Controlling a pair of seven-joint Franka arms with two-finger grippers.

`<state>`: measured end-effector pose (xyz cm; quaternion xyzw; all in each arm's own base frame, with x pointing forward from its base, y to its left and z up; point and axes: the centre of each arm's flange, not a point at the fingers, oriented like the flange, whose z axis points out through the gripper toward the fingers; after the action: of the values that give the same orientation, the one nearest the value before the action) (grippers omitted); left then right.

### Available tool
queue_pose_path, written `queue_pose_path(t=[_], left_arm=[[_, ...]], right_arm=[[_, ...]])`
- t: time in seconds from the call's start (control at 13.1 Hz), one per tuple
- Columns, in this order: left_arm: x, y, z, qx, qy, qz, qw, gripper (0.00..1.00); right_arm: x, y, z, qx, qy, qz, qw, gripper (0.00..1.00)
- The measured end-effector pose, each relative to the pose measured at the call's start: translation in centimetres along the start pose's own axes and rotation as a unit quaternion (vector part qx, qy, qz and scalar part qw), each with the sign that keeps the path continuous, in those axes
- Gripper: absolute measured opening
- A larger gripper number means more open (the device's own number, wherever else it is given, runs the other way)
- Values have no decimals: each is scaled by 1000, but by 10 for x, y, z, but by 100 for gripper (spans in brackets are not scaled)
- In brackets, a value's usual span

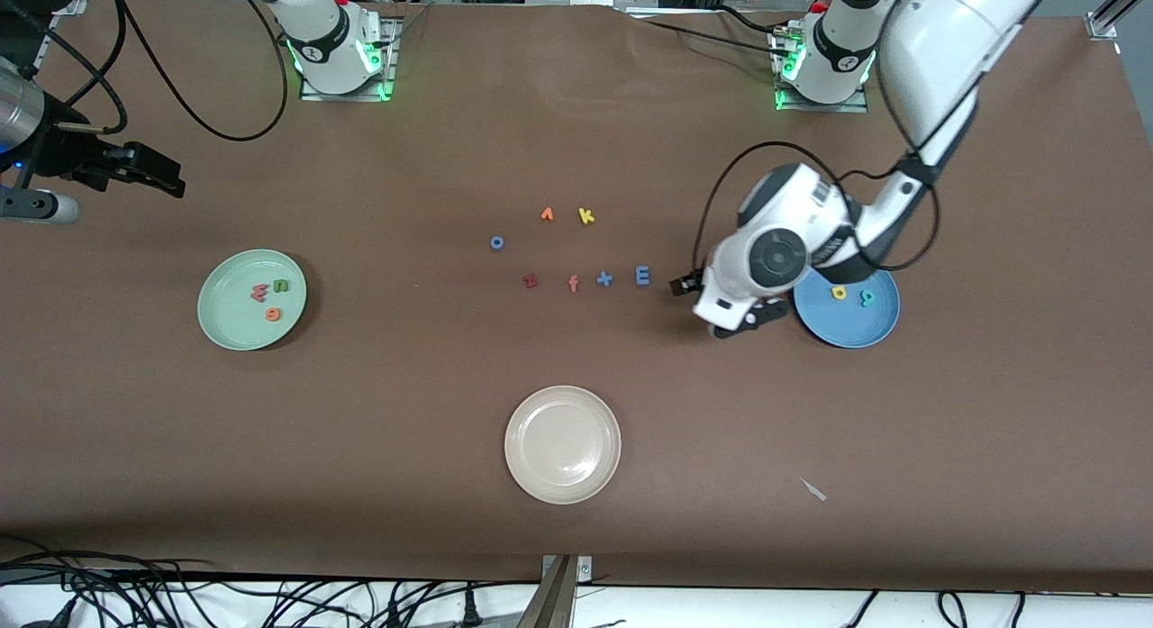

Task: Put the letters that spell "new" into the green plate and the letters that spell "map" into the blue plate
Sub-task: 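Grasp the blue letter near the middle with the left gripper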

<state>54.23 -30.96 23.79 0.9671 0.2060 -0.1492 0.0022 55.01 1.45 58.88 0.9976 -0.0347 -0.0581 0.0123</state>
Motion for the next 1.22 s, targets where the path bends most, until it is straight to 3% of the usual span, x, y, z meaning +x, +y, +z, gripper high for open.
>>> queue_pose_path(t=[0.23,0.46,0.69,1.0,1.15,1.22], left_arm=[[-35,33,22,-26,13,-31,999,93],[-46,49,31,-48,31,-41,998,88],[-45,51,60,-26,80,-48,995,88],[-45,53,73,-25,84,-52,995,87],[-50,56,74,-25,85,-48,995,82],[-53,58,75,-25,85,-46,995,71]], right_arm=[[1,-1,0,0,0,0,1000,100],[0,-4,-1,0,2,-3,1000,100],[0,-6,-3,0,4,-5,1000,100],[2,-4,-4,0,9,-3,1000,100],[3,-4,-5,1,16,-2,1000,100],[4,-3,-5,2,19,-1,1000,100]])
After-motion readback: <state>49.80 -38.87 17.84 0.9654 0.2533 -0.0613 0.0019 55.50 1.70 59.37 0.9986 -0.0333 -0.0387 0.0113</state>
